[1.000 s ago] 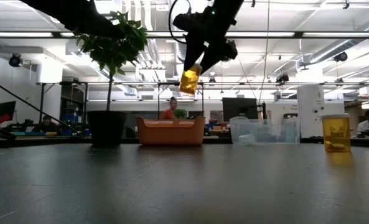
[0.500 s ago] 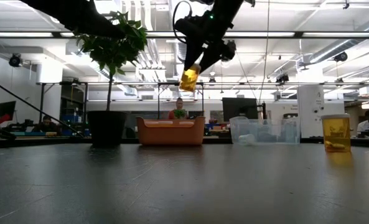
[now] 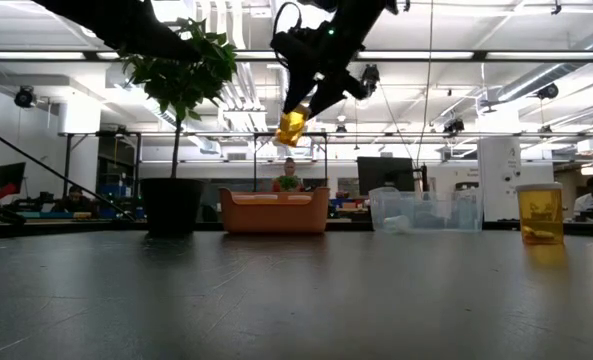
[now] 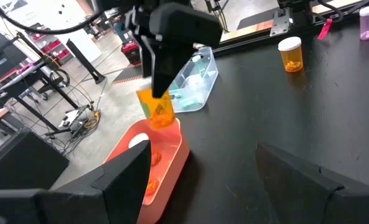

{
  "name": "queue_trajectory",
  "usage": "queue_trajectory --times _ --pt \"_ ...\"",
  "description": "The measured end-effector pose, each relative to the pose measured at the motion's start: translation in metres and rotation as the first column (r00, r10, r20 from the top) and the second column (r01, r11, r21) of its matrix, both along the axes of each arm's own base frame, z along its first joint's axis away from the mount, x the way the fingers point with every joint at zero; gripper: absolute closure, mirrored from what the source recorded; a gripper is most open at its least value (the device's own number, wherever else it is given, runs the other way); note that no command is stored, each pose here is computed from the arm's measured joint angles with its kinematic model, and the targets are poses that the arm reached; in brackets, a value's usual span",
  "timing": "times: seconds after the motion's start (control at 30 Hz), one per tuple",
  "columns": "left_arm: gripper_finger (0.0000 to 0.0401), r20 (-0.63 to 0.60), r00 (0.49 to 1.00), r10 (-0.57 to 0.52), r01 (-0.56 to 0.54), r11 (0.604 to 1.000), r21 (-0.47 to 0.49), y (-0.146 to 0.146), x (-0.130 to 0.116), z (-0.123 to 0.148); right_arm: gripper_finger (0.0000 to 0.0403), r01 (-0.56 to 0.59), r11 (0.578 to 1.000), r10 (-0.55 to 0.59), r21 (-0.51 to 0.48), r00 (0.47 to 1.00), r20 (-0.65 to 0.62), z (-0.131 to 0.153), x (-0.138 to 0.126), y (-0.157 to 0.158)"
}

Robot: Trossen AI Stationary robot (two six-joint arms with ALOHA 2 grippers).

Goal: Pick and place medicine bottles into bin by pill shape (circle, oval)
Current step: Put the orange pill bottle into the orange bin

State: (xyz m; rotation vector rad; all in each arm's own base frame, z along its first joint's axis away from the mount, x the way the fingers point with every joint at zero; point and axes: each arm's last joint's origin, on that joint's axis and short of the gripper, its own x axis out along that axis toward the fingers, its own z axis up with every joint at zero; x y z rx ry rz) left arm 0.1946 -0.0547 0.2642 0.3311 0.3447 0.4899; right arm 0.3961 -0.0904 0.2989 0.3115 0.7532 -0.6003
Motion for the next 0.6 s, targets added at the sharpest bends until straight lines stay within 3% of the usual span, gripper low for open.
queue_trajectory --times 0.6 --pt "0.0131 -0.001 1.000 0.001 -0.001 1.000 0.001 0.000 0.000 0.000 0.0199 -0.021 1.000 0.021 -0.024 1.000 0.011 -0.009 0.017 -0.019"
